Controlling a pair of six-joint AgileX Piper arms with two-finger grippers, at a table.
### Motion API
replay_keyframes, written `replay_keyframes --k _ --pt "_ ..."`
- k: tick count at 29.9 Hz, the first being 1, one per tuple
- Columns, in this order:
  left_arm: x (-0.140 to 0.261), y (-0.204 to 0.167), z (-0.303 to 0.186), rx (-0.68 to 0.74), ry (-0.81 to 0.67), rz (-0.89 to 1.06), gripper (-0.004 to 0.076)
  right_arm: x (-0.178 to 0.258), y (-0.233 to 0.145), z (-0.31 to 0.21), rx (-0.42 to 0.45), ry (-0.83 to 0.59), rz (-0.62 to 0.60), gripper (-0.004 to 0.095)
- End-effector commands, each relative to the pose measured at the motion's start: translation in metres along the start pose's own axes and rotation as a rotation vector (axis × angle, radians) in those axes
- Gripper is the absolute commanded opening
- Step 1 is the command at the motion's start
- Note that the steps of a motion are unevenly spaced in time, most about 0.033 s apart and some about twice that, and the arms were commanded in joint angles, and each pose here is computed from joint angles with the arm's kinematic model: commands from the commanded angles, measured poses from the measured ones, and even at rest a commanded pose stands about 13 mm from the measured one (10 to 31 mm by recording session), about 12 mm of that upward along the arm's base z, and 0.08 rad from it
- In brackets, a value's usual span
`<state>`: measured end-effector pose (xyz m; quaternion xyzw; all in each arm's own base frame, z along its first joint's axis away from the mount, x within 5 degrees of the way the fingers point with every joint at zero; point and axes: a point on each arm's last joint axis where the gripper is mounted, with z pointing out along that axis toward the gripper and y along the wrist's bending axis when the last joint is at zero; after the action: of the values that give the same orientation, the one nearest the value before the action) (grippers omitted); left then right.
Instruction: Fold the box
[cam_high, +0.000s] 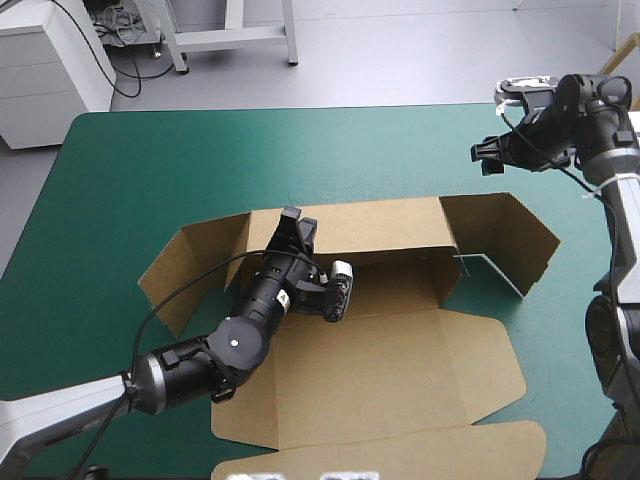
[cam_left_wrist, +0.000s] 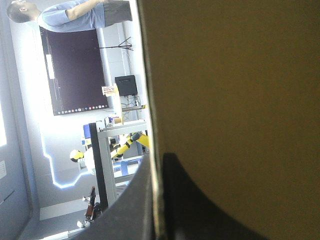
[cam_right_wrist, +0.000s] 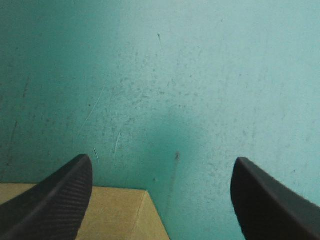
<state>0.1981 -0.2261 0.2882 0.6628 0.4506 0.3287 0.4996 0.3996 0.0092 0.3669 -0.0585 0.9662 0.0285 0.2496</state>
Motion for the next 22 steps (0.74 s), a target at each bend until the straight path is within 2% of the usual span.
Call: replay_keyframes --k 1,22 --pt "0.003 0.018 -0.008 -0.095 0.012 0.039 -0.001 0.005 -0.001 -0.031 0.007 -0.077 -0.008 0.0707" --pt "0.002 0.014 -0.004 -0.083 0.018 0.041 -0.001 0.057 0.01 -0.041 -0.044 0.016 0.001 0.0688"
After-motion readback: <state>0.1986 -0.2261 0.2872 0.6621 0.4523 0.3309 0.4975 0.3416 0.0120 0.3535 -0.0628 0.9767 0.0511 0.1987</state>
